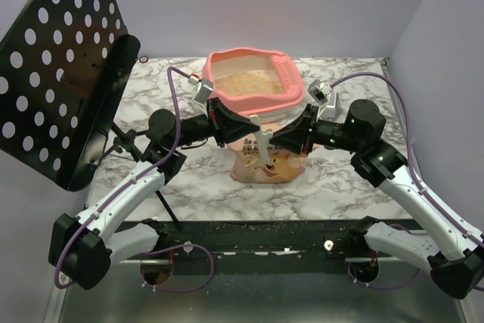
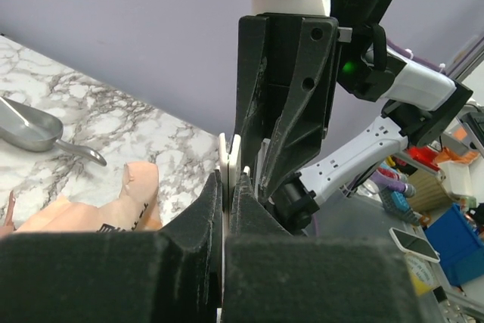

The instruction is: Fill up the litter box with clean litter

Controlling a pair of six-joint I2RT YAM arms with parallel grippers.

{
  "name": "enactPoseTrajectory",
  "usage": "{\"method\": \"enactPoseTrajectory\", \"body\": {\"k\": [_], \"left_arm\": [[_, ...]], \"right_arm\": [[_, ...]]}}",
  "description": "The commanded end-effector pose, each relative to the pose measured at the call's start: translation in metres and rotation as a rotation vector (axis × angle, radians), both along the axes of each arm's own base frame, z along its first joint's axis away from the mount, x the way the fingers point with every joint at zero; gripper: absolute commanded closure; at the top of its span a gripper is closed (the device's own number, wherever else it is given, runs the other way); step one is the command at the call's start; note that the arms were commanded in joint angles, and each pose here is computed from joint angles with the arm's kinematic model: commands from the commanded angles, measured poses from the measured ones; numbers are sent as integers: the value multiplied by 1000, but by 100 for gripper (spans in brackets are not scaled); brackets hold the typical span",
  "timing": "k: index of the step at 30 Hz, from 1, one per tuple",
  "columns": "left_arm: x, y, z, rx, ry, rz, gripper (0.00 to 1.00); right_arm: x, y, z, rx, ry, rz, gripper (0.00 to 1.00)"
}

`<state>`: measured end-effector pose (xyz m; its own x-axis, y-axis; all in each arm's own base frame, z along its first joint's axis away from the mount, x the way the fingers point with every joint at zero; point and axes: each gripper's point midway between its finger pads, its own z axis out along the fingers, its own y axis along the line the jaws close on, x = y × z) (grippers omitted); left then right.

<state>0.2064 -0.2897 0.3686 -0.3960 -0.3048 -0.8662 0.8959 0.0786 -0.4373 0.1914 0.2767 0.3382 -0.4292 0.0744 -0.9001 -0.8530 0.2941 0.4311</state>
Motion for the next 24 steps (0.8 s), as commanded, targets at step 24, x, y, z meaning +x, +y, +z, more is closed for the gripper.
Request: {"method": "enactPoseTrajectory", "body": {"k": [24], "left_arm": [[-37, 0, 15, -34, -97, -159, 100]], "right_arm": [[-14, -1, 4, -44, -186, 108, 32]]}}
